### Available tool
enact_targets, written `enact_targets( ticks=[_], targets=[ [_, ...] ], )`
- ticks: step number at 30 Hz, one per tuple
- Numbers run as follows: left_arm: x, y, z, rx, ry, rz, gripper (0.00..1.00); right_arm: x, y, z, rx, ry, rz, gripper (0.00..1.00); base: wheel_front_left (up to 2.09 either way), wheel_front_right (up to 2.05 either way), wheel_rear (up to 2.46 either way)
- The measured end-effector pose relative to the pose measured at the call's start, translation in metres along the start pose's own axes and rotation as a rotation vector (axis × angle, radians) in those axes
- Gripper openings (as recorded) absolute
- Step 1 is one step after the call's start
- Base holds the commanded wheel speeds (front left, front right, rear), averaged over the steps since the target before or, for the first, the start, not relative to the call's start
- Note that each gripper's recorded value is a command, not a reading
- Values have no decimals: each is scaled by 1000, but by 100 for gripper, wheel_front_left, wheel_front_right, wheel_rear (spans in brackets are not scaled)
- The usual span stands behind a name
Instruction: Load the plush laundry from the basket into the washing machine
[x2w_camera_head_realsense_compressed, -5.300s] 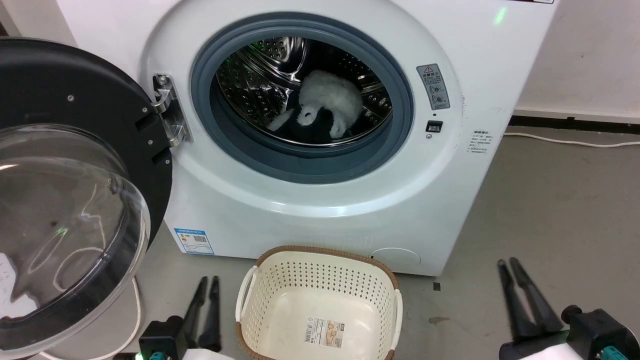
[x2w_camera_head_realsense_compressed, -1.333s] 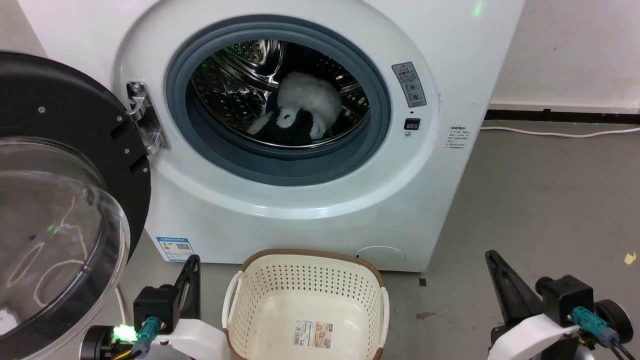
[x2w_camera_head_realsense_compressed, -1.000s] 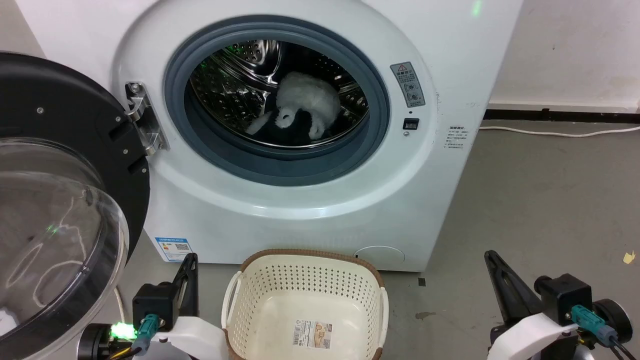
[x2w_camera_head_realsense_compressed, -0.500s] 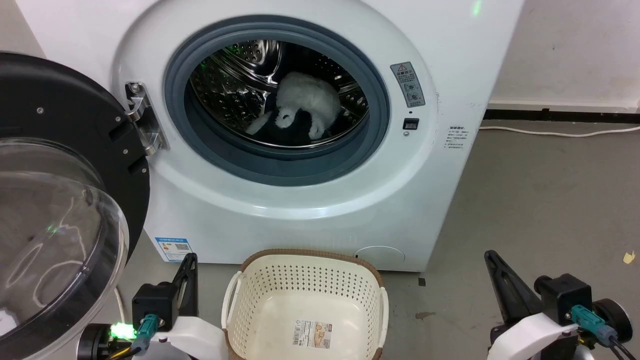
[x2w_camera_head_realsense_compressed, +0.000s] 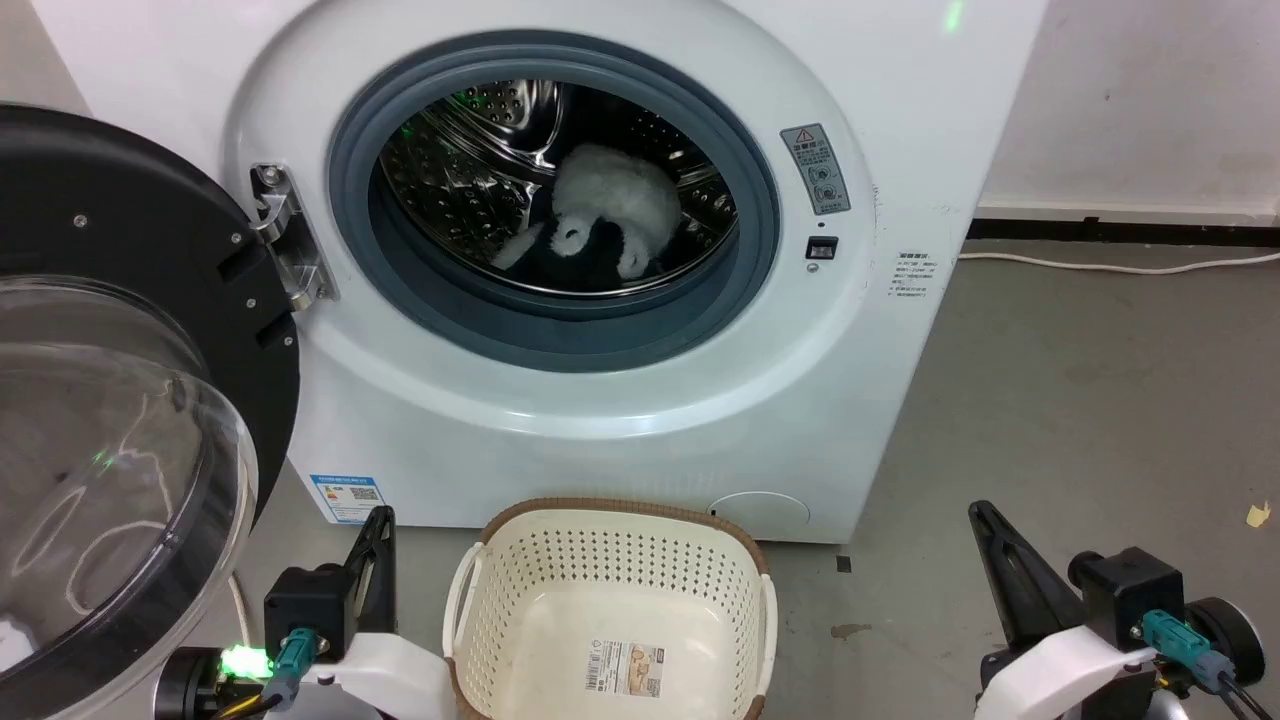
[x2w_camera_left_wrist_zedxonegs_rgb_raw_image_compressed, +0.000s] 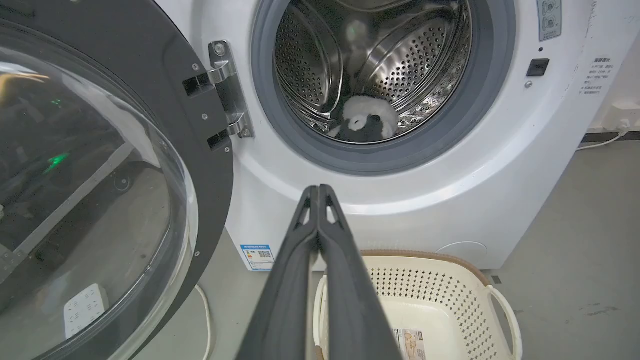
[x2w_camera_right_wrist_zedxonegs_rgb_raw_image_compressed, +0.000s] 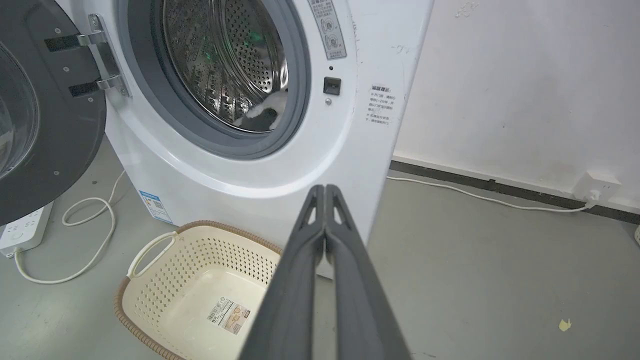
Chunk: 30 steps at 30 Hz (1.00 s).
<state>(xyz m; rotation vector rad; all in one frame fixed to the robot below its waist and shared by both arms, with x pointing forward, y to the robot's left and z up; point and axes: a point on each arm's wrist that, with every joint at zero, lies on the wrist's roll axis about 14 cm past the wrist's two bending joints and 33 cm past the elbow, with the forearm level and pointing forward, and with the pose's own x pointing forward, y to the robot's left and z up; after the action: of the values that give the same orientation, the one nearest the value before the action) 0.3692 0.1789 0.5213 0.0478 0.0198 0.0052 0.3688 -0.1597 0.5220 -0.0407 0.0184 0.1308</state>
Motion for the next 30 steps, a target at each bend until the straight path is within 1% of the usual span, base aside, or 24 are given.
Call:
enact_targets(
  ticks=[30],
  targets=[
    [0,0,0,0,0,0,0,0,0,0,0,0,0,0,0,0,0]
  ],
)
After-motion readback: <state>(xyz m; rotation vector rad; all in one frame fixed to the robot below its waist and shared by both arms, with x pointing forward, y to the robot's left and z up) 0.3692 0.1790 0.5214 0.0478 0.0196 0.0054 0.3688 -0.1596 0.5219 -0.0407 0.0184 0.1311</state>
